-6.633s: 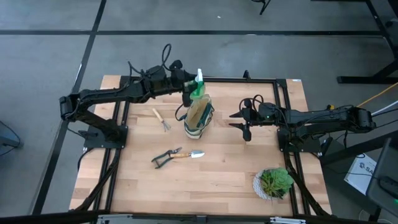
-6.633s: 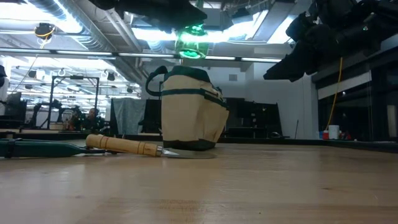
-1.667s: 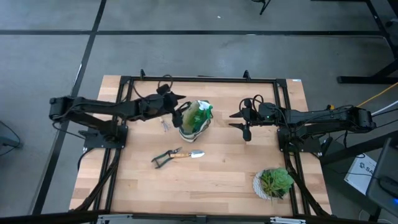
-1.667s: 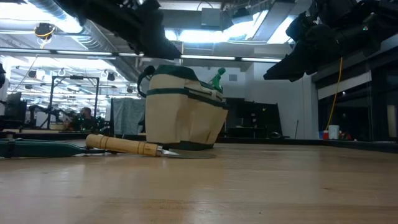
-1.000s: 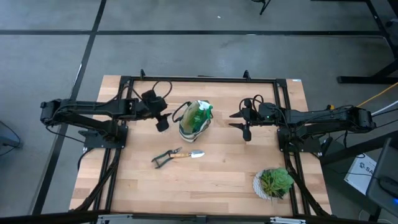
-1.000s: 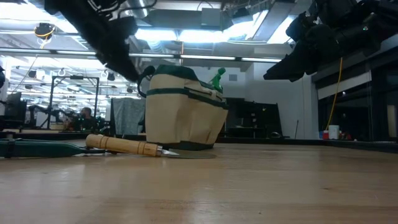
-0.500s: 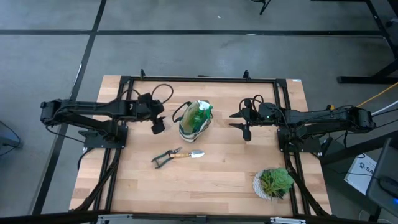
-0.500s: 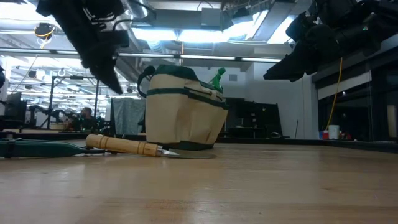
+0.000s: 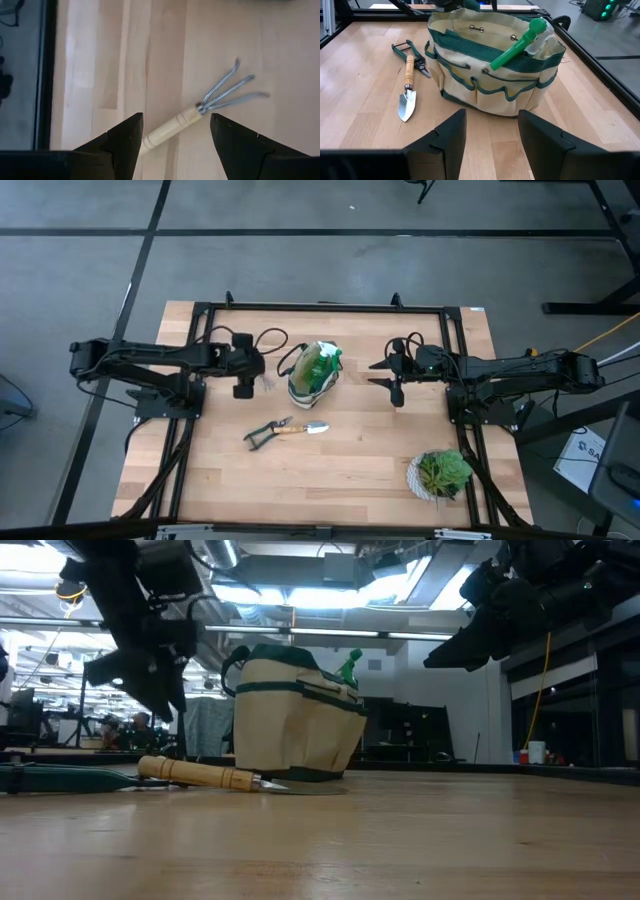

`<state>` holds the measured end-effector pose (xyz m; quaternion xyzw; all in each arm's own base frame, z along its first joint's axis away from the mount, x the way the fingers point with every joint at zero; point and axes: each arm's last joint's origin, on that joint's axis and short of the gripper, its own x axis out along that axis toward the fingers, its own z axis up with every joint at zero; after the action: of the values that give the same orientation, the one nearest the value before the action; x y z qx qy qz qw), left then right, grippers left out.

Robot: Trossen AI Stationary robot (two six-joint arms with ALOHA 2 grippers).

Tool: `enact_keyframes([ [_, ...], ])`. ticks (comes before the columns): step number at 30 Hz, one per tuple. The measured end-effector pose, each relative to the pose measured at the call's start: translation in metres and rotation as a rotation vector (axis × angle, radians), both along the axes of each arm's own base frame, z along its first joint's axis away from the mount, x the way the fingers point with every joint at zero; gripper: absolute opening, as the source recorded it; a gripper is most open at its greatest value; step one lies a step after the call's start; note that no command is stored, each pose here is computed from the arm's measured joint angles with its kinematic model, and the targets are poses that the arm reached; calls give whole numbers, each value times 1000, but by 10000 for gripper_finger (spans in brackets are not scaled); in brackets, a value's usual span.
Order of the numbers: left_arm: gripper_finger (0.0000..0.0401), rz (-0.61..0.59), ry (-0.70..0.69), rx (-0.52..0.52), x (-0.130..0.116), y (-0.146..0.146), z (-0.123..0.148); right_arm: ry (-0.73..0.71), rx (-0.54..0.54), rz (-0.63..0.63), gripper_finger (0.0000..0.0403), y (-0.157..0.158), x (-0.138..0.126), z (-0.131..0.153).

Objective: Pick & Place Garden tools in Gardening bag
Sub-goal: Put the brown hand rake into the gardening bag

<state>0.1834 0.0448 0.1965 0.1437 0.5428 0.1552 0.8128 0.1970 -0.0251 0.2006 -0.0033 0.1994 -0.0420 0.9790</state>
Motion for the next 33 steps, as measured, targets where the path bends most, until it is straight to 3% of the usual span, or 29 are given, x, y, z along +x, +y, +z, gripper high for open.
enact_keyframes([
  [10,228,-166,281,9,19,19,-29,0,0,0,181,0,0,0],
  [16,228,-203,396,-17,24,32,-46,0,0,0,181,0,0,0],
  [27,225,-212,408,-137,26,43,-61,0,0,0,181,0,0,0],
  [33,184,-168,399,-181,24,41,-62,0,0,-1,181,0,0,0],
])
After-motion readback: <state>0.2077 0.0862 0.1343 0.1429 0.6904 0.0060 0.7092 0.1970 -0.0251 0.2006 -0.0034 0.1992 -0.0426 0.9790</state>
